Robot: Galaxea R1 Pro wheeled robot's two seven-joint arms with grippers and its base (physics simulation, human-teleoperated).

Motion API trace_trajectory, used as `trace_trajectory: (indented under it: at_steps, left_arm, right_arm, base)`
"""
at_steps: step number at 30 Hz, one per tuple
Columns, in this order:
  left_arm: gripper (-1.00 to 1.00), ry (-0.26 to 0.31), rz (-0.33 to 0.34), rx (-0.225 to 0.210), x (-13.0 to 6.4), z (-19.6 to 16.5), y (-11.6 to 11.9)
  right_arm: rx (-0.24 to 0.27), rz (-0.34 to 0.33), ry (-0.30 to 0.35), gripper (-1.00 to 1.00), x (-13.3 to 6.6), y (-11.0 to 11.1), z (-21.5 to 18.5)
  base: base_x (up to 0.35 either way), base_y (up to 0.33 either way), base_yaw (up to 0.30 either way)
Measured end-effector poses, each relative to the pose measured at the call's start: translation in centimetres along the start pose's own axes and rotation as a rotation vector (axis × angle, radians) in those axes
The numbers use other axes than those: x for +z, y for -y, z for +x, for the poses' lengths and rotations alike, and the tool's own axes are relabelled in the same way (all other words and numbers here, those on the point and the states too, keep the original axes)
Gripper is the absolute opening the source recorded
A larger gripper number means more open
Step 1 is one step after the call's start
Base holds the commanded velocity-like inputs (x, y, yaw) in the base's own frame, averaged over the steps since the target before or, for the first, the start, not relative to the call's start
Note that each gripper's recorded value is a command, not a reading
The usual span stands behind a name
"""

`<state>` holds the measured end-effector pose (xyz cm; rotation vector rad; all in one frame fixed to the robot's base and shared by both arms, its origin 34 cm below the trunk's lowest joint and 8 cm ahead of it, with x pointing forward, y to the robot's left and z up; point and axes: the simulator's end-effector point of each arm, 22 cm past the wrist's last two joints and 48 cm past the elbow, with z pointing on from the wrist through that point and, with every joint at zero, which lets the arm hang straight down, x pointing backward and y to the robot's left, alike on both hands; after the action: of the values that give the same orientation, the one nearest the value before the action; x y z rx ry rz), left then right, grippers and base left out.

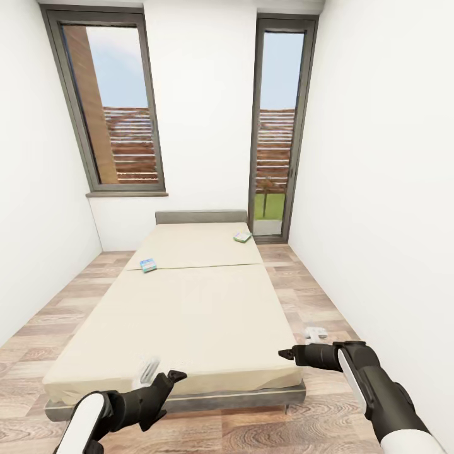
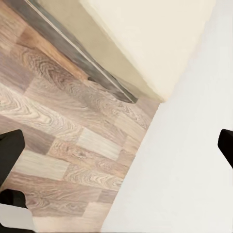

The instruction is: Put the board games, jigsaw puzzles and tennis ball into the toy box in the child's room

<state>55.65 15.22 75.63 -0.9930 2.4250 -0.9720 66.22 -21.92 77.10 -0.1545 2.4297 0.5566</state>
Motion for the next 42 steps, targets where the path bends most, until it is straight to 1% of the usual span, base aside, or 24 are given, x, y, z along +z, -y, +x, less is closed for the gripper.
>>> trace_trajectory:
  at_steps: [1,2,4,5,6,7,9,10,11,12,16,19,22,24,27,32,42]
  left_arm:
    - [1.00,-0.010,-0.036,0.004,0.3,0.3,-0.5]
    - [1.00,-0.010,-0.037,0.004,0.3,0.3,-0.5]
    - [1.00,-0.026,-0.093,0.009,0.8,0.8,-1.4]
    - [1.00,-0.026,-0.094,0.010,0.8,0.8,-1.4]
    - [1.00,-0.031,-0.113,0.012,0.9,1.0,-1.7]
    - [1.00,-0.032,-0.113,0.012,0.9,1.0,-1.7]
    - [1.00,-0.039,-0.141,0.016,1.1,1.3,-2.1]
    - [1.00,-0.039,-0.141,0.016,1.1,1.3,-2.1]
    - [1.00,-0.042,-0.151,0.017,1.1,1.4,-2.2]
    - [1.00,-0.042,-0.151,0.017,1.1,1.4,-2.2]
    - [1.00,-0.049,-0.169,0.023,1.3,1.6,-2.4]
    - [1.00,-0.051,-0.172,0.026,1.3,1.7,-2.4]
    - [1.00,-0.054,-0.174,0.037,1.3,1.9,-2.1]
    - [1.00,-0.059,-0.173,0.051,1.4,2.2,-1.8]
    - [1.00,-0.061,-0.172,0.059,1.4,2.4,-1.6]
    - [1.00,-0.055,-0.156,0.082,1.2,2.4,-0.6]
    - [1.00,-0.047,-0.142,0.098,1.0,2.4,0.3]
  right_arm:
    - [0.006,0.040,-0.011,1.00,0.2,0.8,0.3]
    - [0.006,0.041,-0.011,1.00,0.2,0.8,0.3]
    - [0.021,0.120,-0.036,1.00,0.6,2.1,1.2]
    - [0.021,0.121,-0.037,1.00,0.6,2.1,1.2]
    - [0.028,0.156,-0.049,1.00,0.8,2.5,1.6]
    - [0.028,0.157,-0.049,1.00,0.8,2.6,1.6]
    - [0.038,0.217,-0.067,1.00,1.1,3.2,2.2]
    - [0.038,0.218,-0.067,1.00,1.1,3.2,2.2]
    - [0.041,0.239,-0.074,1.00,1.2,3.4,2.5]
    - [0.041,0.240,-0.074,1.00,1.2,3.4,2.5]
    - [0.047,0.281,-0.088,1.00,1.4,3.6,2.9]
    - [0.048,0.290,-0.091,1.00,1.5,3.7,3.0]
    - [0.050,0.302,-0.094,1.00,1.5,3.7,3.1]
    - [0.051,0.310,-0.096,1.00,1.6,3.7,3.2]
    - [0.051,0.313,-0.097,1.00,1.6,3.8,3.3]
    - [0.052,0.319,-0.099,1.00,1.6,3.8,3.3]
    - [0.052,0.322,-0.097,1.00,1.6,3.8,3.3]
  base:
    - [0.000,0.000,0.000]
    - [0.000,0.000,0.000]
    - [0.000,0.000,0.000]
    - [0.000,0.000,0.000]
    - [0.000,0.000,0.000]
    - [0.000,0.000,0.000]
    - [0.000,0.000,0.000]
    - [0.000,0.000,0.000]
    - [0.000,0.000,0.000]
    - [0.000,0.000,0.000]
    - [0.000,0.000,0.000]
    - [0.000,0.000,0.000]
    - [-0.008,0.010,0.000]
    - [-0.029,0.036,0.000]
    - [-0.046,0.053,0.000]
    - [-0.039,0.044,0.000]
    - [0.027,0.016,0.000]
